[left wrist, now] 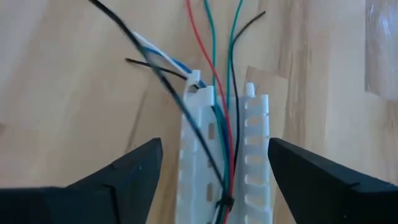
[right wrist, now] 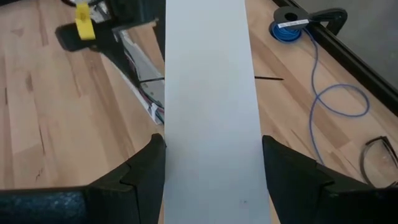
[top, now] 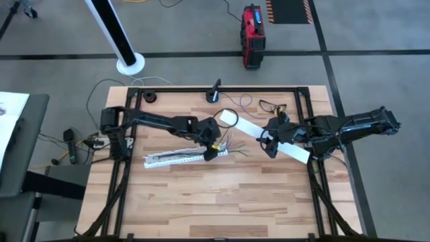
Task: Ziptie cables
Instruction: Close the white cable duct
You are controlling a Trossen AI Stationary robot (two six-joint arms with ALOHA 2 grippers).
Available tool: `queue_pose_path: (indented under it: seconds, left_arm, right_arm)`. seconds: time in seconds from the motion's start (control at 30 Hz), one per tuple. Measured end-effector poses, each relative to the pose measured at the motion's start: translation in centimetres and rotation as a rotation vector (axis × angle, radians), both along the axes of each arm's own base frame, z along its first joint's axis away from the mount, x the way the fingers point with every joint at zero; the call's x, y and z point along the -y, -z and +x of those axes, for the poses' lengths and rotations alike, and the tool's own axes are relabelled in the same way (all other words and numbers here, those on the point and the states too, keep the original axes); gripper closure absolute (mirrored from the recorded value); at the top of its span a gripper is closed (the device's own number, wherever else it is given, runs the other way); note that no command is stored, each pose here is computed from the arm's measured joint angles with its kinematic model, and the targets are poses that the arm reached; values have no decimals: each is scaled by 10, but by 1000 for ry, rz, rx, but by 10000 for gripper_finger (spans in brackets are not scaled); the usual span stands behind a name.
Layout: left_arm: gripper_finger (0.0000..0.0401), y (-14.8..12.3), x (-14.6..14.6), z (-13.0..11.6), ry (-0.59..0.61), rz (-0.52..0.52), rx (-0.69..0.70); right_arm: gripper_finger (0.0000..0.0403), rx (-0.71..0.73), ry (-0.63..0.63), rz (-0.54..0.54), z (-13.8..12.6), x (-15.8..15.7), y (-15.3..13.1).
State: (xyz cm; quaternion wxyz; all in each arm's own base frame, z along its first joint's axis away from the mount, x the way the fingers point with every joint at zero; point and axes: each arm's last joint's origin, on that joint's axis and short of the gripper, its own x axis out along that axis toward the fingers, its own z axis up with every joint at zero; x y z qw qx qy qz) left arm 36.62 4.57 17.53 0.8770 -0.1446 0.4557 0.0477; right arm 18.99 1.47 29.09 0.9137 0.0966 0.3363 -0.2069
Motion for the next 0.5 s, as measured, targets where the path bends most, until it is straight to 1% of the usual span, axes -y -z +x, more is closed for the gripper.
queue_pose_path:
  seconds: [0.07,0.17,0.3,0.5]
  left_arm:
    - [111,6,4,2,8,-18,-14]
    - [111,7,12,3,12,-27,-20]
    - [111,7,21,5,14,15,-14]
    - [111,7,38,7,35,-14,0]
  right_arm:
    - [185,-3,0,0,0,0,0]
    - [184,-1,-1,-1,0,0,0]
    - [184,-2,-5,-6,0,0,0]
    - [184,-4,-9,-3,0,0,0]
